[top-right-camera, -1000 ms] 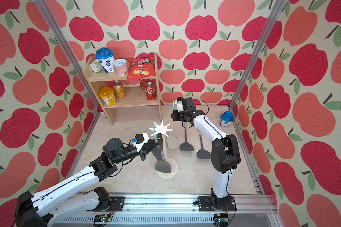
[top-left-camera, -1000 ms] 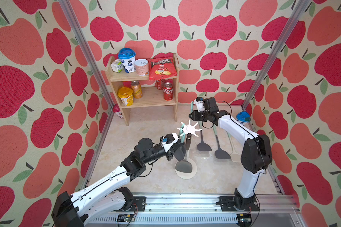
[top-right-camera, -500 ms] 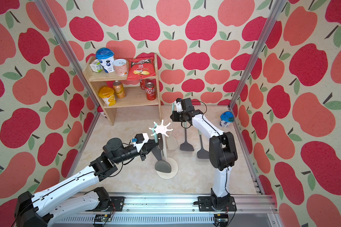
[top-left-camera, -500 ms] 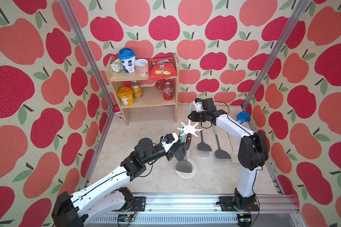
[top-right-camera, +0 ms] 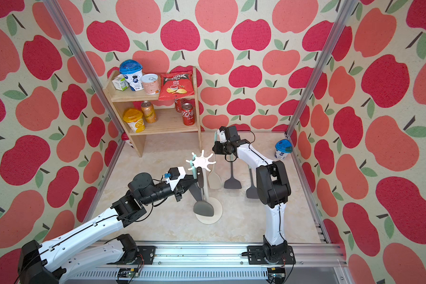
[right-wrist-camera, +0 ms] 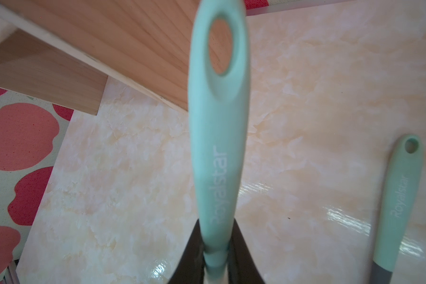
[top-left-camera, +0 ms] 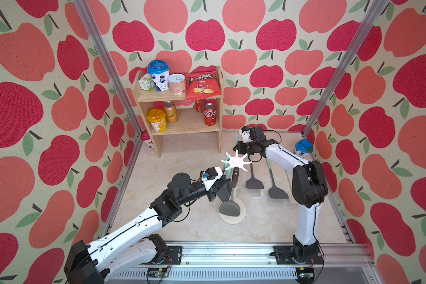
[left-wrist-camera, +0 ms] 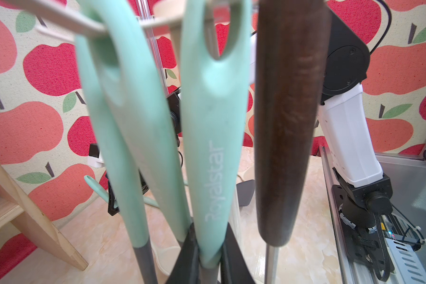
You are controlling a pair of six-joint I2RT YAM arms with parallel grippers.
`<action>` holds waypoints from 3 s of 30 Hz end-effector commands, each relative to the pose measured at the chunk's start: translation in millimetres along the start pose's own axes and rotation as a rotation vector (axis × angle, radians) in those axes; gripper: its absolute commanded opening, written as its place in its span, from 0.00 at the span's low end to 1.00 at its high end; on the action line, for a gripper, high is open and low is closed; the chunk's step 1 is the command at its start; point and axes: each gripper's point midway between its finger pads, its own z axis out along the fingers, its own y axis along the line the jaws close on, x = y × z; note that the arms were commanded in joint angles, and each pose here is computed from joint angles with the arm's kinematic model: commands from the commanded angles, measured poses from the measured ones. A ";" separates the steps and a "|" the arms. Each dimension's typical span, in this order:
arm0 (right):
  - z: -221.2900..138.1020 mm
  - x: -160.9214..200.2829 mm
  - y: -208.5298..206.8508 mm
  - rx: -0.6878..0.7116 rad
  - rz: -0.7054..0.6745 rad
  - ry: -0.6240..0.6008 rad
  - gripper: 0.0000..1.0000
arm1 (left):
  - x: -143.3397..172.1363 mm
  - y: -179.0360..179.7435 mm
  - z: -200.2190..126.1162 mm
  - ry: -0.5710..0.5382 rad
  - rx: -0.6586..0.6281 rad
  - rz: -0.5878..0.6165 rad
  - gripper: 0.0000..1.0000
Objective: Take the spatula off the kitchen utensil rack
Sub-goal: Place the spatula at the center of the board.
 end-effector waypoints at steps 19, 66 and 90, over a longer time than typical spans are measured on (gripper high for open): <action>30.8 3.7 -30.8 0.036 0.098 -0.019 0.00 | 53.8 2.3 -2.3 0.174 -0.030 -0.053 0.00; 72.2 21.6 -80.4 0.162 0.214 0.003 0.06 | 51.4 3.9 3.1 0.179 -0.022 -0.048 0.00; 84.0 39.4 -89.1 0.215 0.216 0.033 0.25 | 53.3 1.7 -1.3 0.175 -0.025 -0.063 0.00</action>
